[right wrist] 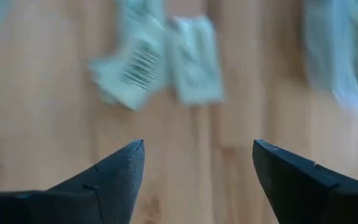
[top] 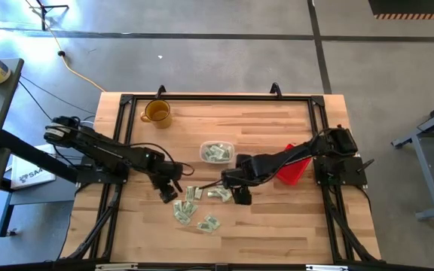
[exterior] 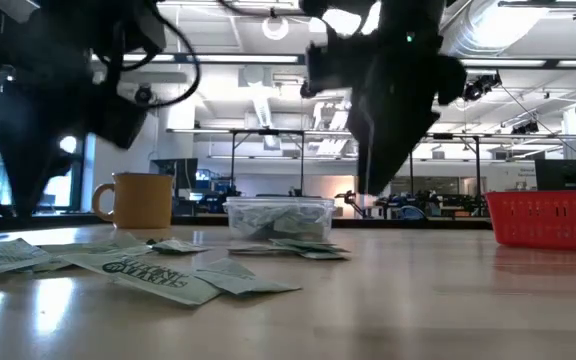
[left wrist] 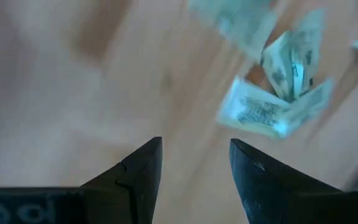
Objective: Pick and place items into bin
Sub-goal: Put the white stevia packet into the transparent bin
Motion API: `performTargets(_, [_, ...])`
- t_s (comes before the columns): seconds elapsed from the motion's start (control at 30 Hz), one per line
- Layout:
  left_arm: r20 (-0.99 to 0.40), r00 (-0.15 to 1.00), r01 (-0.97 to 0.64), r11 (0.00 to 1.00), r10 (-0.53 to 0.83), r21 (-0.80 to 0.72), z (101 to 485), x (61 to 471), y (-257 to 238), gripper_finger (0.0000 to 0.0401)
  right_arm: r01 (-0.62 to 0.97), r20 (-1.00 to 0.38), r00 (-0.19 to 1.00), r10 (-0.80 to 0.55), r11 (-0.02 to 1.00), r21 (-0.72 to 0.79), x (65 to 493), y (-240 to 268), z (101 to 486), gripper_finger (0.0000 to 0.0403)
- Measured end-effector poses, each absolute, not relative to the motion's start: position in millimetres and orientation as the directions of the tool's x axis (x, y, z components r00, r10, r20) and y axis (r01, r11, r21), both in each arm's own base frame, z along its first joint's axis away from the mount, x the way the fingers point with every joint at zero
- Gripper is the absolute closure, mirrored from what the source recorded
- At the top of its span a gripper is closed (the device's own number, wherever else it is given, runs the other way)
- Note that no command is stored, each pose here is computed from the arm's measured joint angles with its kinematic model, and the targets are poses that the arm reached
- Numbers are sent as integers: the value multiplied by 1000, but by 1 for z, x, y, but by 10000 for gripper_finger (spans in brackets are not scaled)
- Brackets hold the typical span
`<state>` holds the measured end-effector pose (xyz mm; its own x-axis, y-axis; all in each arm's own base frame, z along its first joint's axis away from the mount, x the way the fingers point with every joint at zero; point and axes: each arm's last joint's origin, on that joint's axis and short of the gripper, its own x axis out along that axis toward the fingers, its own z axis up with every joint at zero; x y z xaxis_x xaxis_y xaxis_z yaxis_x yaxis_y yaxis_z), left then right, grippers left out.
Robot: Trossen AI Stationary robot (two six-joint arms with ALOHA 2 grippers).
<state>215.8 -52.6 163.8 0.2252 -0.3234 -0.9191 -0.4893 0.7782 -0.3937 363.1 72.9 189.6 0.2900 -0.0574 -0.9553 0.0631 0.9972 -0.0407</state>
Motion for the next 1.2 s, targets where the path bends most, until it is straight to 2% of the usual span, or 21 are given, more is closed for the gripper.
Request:
performTargets(0.07, [-910,191,-644,653,-367,-399,158,215,-58,181,144,-966,235,-112,986,-79,359,69,187,112])
performTargets(0.13, [-905,205,-728,559,-373,-396,157,217,-66,181,188,-968,195,-156,975,-119,354,65,182,112])
performTargets(0.27, [-883,299,-798,412,-362,-440,160,222,-86,181,218,-979,109,-173,965,-146,343,58,171,112])
performTargets(0.37, [-898,313,-854,322,-310,-409,160,217,-97,181,213,-981,66,-183,963,-165,335,56,161,112])
performTargets(0.5, [-914,310,-905,215,-262,-368,153,215,-109,181,206,-978,52,-204,960,-189,329,55,152,112])
performTargets(0.67, [-884,384,-904,88,-267,-419,144,227,-118,181,204,-975,39,-218,957,-206,326,51,146,112])
performTargets(0.8, [-912,334,-928,85,-239,-363,139,239,-124,181,181,-966,42,-255,953,-244,326,46,145,112])
performTargets(0.93, [-958,208,-961,144,-197,-238,135,247,-128,183,192,-964,40,-261,949,-249,327,40,146,112])
performTargets(1.0, [-971,170,-962,183,-170,-201,136,247,-128,197,203,-965,40,-261,947,-248,328,36,146,112])
performTargets(1.1, [-980,138,-963,212,-140,-166,137,247,-120,251,219,-964,36,-262,944,-248,328,31,146,112])
performTargets(1.2, [-986,121,-950,275,-119,-150,139,247,-109,330,231,-965,32,-262,941,-248,329,27,146,112])
